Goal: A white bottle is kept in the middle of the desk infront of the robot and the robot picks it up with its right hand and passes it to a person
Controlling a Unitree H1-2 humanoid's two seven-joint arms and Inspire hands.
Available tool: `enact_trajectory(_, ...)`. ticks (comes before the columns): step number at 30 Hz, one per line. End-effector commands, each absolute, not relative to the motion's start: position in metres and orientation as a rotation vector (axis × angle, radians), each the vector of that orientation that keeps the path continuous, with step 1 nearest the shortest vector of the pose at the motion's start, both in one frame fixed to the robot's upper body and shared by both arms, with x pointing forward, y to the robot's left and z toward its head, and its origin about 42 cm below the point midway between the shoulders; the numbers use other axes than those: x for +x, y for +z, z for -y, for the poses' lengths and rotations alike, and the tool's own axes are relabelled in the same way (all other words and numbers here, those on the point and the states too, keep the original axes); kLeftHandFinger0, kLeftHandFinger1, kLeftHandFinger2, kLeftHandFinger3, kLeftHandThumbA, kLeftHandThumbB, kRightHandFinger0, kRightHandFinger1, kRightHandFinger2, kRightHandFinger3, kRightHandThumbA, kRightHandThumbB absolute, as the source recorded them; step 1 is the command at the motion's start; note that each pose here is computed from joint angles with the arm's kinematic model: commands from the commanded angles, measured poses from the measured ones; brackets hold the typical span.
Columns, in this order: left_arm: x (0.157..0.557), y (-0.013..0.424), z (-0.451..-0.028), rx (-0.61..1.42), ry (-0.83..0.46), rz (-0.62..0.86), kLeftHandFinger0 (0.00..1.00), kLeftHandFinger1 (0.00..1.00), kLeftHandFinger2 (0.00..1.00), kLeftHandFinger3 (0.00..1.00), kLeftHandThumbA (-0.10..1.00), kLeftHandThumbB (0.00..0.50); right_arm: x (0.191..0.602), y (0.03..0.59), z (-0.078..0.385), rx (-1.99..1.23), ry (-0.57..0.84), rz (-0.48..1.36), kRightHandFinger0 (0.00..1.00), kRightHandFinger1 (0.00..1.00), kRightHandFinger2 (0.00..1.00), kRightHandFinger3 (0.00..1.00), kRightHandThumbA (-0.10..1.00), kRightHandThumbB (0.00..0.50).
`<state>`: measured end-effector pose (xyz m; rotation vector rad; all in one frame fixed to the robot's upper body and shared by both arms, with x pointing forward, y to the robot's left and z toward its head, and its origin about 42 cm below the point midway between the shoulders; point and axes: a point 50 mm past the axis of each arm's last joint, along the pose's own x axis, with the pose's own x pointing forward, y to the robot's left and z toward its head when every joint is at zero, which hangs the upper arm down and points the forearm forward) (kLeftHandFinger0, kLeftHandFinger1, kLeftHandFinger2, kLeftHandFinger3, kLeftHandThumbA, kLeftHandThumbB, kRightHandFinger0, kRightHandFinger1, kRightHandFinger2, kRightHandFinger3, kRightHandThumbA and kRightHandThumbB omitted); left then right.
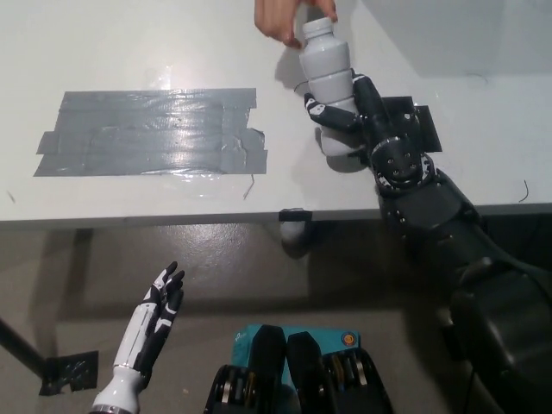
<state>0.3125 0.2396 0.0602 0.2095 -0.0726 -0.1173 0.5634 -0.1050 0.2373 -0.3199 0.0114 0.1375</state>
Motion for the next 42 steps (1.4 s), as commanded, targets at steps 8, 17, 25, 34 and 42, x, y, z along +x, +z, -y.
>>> enact_trajectory(8,0.321,0.073,-0.243,0.256,-0.138,0.117,1.00,1.00,1.00,1.00,0.91,0.112,0.573,0.280,0.081,-0.285,0.173,0.042,0.09,0.58,0.92,0.80,-0.10,0.171)
enact_trajectory(17,0.321,0.074,-0.243,0.252,-0.139,0.113,1.00,1.00,1.00,1.00,0.88,0.106,0.572,0.277,0.079,-0.318,0.254,0.016,0.68,1.00,1.00,1.00,0.31,0.391)
enact_trajectory(25,0.315,0.071,-0.241,0.259,-0.144,0.110,1.00,1.00,1.00,1.00,0.89,0.107,0.568,0.268,0.085,-0.333,0.436,0.039,1.00,1.00,1.00,1.00,0.64,0.500)
enact_trajectory(34,0.312,0.069,-0.241,0.257,-0.156,0.108,1.00,1.00,1.00,1.00,0.87,0.070,0.544,0.287,0.100,-0.349,0.452,0.292,1.00,1.00,1.00,1.00,0.82,0.500)
enact_trajectory(42,0.313,0.069,-0.241,0.244,-0.148,0.097,1.00,1.00,1.00,1.00,0.88,0.098,0.474,0.320,0.125,-0.322,0.498,0.480,1.00,1.00,1.00,1.00,0.89,0.500)
